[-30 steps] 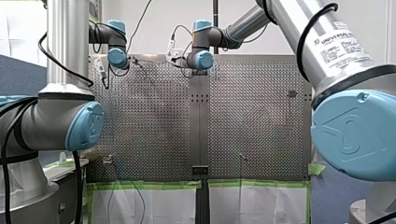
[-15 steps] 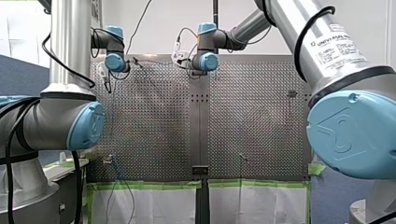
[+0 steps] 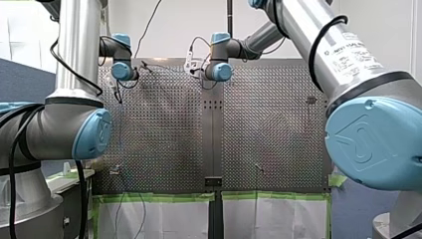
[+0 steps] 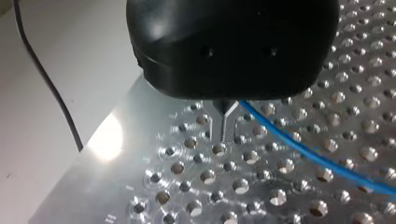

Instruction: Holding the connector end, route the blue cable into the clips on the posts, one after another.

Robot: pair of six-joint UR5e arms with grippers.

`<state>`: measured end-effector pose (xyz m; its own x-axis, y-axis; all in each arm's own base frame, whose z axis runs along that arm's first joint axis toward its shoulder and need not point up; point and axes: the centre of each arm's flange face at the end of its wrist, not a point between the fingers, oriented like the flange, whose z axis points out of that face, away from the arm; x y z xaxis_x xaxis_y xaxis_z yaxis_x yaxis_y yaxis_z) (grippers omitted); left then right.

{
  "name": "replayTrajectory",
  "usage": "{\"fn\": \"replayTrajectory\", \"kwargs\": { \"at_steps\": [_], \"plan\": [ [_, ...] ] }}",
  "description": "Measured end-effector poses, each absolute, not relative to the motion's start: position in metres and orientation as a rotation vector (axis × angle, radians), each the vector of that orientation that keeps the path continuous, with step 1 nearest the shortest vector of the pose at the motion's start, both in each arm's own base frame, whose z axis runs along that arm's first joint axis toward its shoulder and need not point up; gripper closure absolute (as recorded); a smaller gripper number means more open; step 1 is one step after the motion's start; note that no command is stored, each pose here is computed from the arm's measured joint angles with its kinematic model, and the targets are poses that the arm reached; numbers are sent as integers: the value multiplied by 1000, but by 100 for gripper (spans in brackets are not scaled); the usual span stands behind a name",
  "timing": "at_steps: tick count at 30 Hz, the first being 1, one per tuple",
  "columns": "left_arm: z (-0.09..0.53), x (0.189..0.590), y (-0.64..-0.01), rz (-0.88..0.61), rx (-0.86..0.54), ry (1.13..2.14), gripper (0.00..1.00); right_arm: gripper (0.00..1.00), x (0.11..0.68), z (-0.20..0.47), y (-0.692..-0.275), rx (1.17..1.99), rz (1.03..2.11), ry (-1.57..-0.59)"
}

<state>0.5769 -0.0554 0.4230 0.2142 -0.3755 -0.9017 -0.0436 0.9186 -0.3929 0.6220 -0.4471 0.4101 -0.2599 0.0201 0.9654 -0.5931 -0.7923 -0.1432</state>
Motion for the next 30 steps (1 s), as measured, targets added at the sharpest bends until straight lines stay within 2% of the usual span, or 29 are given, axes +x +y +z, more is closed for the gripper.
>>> {"fn": "replayTrajectory", "kwargs": {
  "at_steps": [11,25,26,27,28,29,30],
  "plan": [
    [419,584,-44,-261,-393,1329,100,100,627,411,-469,1573,2111,-701],
    [411,592,-40,-364,-427,1315,100,100,628,419,-476,1556,2120,-697],
    [411,592,-40,-365,-429,1315,94,100,628,419,-476,1558,2119,-698],
    [411,592,-40,-366,-431,1315,82,100,628,419,-476,1559,2118,-699],
    [411,592,-40,-367,-432,1315,82,100,628,418,-476,1560,2118,-699],
    [411,592,-39,-368,-432,1314,63,100,628,418,-476,1560,2117,-700],
    [411,592,-39,-369,-433,1314,57,100,628,419,-476,1560,2117,-700]
  ]
}}
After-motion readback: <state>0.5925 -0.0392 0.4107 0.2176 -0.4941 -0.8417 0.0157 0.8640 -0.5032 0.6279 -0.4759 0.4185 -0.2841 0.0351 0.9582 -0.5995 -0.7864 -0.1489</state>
